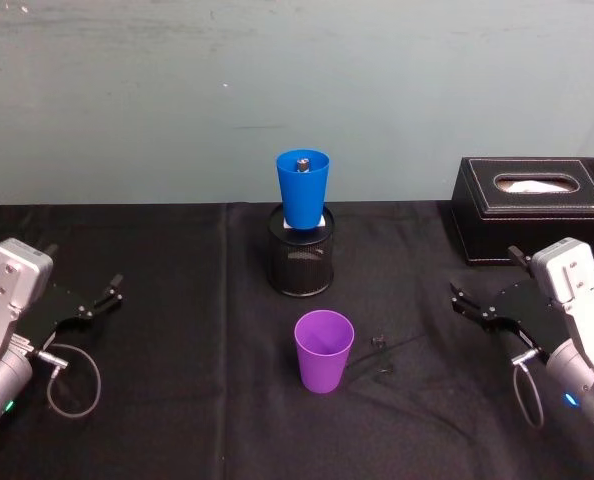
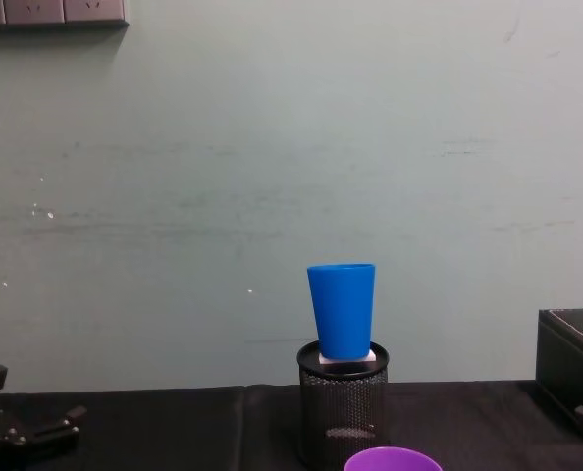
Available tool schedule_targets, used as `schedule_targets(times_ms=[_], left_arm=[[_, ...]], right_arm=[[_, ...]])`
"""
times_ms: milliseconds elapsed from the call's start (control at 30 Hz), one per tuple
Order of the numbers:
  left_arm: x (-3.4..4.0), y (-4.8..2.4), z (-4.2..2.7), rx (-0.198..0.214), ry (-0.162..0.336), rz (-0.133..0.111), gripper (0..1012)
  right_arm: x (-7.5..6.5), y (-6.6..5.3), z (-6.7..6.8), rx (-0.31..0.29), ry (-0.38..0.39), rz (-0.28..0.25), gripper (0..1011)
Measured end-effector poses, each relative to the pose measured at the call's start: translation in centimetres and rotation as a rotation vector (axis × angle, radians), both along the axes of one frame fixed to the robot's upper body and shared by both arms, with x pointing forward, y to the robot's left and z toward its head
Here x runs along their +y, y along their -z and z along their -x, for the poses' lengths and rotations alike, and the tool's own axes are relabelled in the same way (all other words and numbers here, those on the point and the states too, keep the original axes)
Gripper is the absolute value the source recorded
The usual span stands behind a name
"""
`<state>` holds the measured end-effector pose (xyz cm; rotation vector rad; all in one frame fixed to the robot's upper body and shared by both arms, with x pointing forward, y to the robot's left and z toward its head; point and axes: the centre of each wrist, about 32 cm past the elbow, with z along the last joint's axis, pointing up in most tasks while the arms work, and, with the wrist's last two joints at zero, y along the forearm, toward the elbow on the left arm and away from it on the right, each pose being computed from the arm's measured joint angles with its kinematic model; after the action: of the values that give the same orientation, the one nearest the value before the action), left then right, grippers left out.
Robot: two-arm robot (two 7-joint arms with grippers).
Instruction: Pick up one cup with a gripper and tap it against the other cup.
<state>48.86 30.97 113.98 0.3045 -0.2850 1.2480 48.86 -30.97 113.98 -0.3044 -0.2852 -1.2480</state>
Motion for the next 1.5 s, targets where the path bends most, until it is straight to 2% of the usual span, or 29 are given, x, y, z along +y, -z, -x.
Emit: schedule_targets(times_ms=[333,533,700,800,1000,1100,1233,1500], left_arm=[[0.00,0.00,0.00,0.000,0.000,0.000,1000],[0.00,0.00,0.00,0.000,0.000,0.000,1000],[0.00,0.00,0.00,0.000,0.000,0.000,1000],[0.00,0.00,0.00,0.000,0.000,0.000,1000],[0.00,0.00,0.00,0.000,0.000,0.000,1000],[0.00,0.00,0.00,0.000,0.000,0.000,1000],[0.00,0.00,0.00,0.000,0.000,0.000,1000],[0.00,0.00,0.00,0.000,0.000,0.000,1000]], right_arm=[[0.0,0.0,0.0,-0.003,-0.001,-0.001,1003],[-0.3,-1.7,0.1,-0.084,-0.066,-0.032,1003],[-0.7,-2.2,0.9,-0.108,-0.135,-0.068,1003],[-1.2,-2.1,1.6,-0.084,-0.203,-0.098,1003],[-2.5,-1.2,2.6,0.042,-0.406,-0.139,1003],[-2.4,-0.8,2.8,0.071,-0.453,-0.145,1002],[-1.6,-0.1,2.6,0.114,-0.533,-0.159,1003],[0.7,0.6,1.5,0.173,-0.621,-0.174,1003]])
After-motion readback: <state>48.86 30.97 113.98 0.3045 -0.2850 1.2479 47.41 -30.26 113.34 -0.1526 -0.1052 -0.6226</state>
